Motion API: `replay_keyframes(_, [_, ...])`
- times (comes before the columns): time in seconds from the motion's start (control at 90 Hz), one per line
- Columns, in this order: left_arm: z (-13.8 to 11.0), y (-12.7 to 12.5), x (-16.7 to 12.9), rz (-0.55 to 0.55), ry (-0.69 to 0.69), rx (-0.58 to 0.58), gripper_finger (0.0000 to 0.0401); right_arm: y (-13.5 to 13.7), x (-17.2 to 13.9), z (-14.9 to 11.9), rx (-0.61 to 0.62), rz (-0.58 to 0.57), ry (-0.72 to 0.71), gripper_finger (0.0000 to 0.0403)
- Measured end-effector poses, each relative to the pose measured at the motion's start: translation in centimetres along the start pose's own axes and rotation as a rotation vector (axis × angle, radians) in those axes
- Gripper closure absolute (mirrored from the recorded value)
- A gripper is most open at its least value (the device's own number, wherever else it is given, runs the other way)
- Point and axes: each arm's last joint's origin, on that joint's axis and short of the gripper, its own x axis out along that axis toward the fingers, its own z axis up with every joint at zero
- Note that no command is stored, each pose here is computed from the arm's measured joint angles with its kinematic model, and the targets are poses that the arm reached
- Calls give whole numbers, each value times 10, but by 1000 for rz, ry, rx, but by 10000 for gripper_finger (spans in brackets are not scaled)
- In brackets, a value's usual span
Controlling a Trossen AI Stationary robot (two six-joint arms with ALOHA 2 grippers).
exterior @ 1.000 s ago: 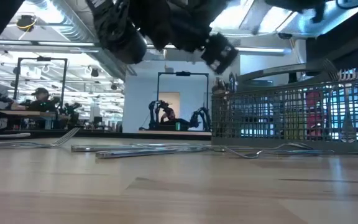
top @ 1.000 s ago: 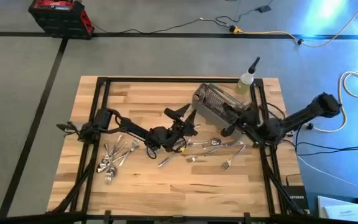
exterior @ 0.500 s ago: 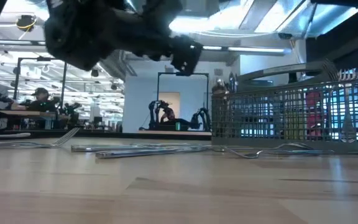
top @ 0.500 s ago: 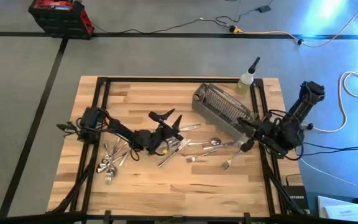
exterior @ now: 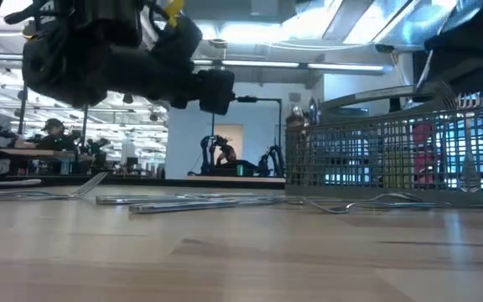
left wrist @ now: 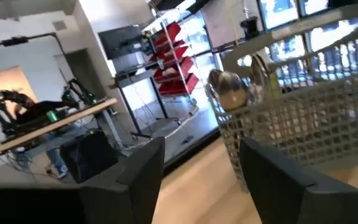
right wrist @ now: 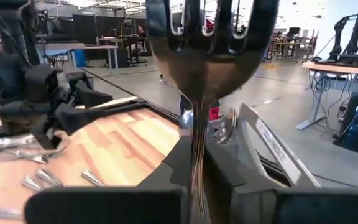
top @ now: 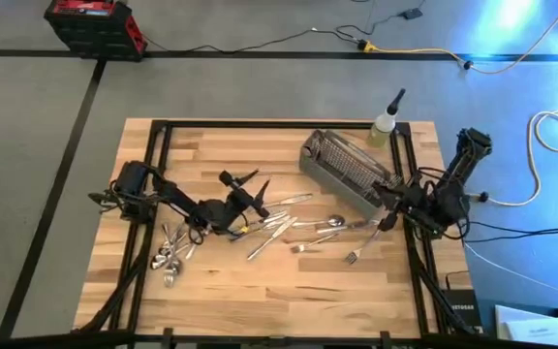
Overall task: Sort silverware
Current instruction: Put the silver fork into the gray silverware organizer
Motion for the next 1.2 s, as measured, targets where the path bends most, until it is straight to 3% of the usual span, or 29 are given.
replay_keyframes(0.267, [1,0,0,-8,-8,-11,208,-12,-11,4,59,143,3,402])
replay_keyframes(0.478, [1,0,0,-9,-7,-24,208,-8,-18,-3,-67,226,-10,402])
replay_keyframes(0.944, [1,-1,-1,-13,-8,-20,208,-7,-6,-23,-100,77,-5,402])
replay_keyframes(1.2, [1,-1,-1,-9,-7,-6,208,-7,-6,-19,-74,72,-4,402])
